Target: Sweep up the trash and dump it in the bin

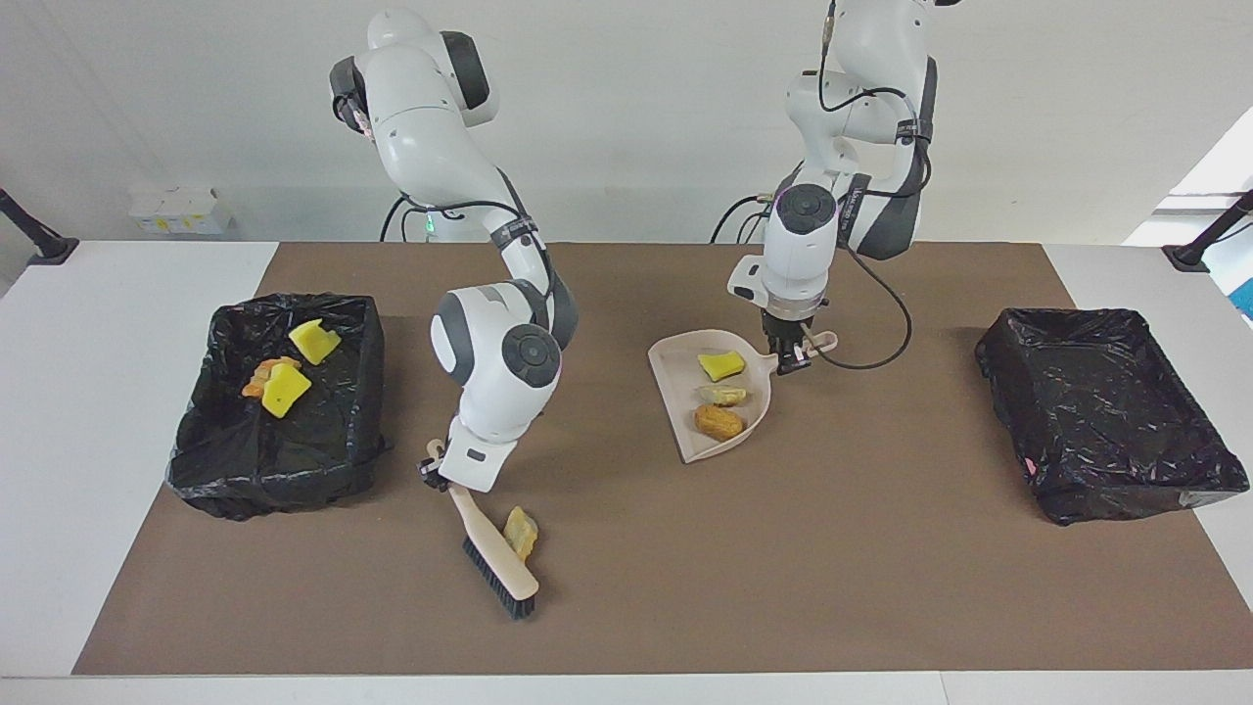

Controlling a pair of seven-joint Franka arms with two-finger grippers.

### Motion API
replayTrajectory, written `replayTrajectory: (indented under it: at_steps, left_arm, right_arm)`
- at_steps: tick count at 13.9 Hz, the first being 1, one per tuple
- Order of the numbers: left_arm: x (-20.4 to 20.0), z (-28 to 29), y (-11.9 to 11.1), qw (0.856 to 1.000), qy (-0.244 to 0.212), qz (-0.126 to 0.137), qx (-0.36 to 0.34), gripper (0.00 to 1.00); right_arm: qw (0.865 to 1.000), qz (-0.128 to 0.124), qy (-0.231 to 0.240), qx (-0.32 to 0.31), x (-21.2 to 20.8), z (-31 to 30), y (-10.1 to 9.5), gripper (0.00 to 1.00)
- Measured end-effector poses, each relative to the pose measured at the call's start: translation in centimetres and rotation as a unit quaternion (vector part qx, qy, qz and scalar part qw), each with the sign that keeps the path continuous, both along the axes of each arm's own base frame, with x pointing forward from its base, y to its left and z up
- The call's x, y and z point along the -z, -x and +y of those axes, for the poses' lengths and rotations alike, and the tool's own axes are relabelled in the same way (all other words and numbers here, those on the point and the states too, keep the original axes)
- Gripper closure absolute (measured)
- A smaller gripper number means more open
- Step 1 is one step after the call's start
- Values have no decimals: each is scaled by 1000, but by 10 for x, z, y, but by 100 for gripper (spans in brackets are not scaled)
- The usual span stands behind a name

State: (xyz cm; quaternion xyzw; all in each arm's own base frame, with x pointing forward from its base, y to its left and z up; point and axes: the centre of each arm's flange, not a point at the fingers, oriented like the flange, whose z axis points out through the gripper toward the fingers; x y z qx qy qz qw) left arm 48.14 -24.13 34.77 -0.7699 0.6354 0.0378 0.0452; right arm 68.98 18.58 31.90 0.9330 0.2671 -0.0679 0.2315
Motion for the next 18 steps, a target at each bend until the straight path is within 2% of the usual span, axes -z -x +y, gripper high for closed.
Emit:
replayTrajectory:
  at_steps: [2,4,8,13,18]
  left_arm:
    - [0,1,0,1000,0,0,-1,69]
    - [0,6,-3,1000,0,0,-7,69]
    - [0,16,-7,1000,0,0,-16,69]
    - [1,25,-11,1000,0,1,-26,69]
    - [1,28,-12,1000,0,1,-26,69]
  right_arm:
    - [1000,26,3,-11,-4,33,18,74]
    - [998,53,-16,-18,-3,66,39,74]
    - [990,96,-95,41,0,109,81,74]
    - [970,135,-156,131,-8,192,151,74]
    - [950,151,-176,210,-16,236,186,74]
